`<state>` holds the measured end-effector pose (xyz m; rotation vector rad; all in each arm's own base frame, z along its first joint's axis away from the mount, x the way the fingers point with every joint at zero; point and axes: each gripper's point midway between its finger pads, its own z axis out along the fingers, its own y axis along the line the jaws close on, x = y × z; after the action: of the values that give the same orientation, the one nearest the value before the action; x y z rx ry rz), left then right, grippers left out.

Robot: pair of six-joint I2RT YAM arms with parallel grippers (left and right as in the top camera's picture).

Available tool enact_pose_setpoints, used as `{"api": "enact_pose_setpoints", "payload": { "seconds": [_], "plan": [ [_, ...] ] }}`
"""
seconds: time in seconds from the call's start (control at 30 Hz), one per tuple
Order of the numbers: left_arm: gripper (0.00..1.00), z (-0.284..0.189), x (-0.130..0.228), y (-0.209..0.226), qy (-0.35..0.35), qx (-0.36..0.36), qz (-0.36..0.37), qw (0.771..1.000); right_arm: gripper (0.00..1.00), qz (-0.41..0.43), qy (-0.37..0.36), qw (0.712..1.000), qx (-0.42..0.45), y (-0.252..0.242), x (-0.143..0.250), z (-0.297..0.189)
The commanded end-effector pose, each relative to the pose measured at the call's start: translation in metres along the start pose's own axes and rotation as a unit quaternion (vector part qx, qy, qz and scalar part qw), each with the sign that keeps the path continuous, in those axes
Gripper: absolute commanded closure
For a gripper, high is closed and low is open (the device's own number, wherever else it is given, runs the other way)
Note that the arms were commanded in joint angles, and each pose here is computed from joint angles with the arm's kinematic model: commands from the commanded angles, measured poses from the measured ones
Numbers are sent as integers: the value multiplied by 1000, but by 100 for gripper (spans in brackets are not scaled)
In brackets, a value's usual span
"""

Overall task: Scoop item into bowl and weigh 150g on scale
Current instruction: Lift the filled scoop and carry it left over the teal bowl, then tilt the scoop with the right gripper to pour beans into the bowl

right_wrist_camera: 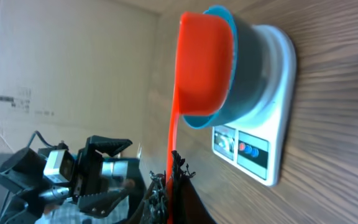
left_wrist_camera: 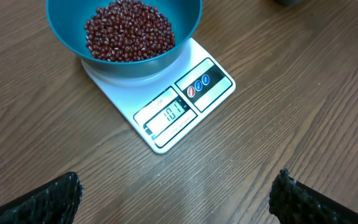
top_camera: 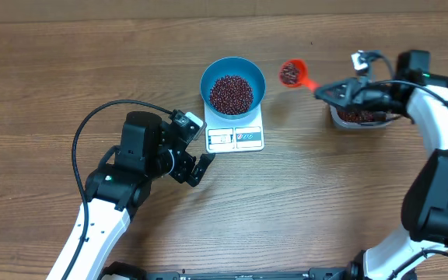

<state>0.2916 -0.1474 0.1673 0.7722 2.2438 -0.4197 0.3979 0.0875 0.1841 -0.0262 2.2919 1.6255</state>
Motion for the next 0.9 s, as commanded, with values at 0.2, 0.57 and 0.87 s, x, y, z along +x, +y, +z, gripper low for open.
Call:
{"api": "enact_pose_setpoints", "payload": {
  "seconds": [0.2, 0.57, 0.87],
  "plan": [
    [0, 2, 2, 1, 3, 2, -10, 1000, 96, 11, 47, 997, 56, 21, 0, 58],
    [0, 2, 2, 1, 3, 2, -10, 1000, 96, -88, 68, 980, 163, 44, 0, 110],
    [1, 2, 2, 1, 3, 2, -10, 1000, 96, -148, 52, 940, 304, 50, -6, 119]
  ]
}}
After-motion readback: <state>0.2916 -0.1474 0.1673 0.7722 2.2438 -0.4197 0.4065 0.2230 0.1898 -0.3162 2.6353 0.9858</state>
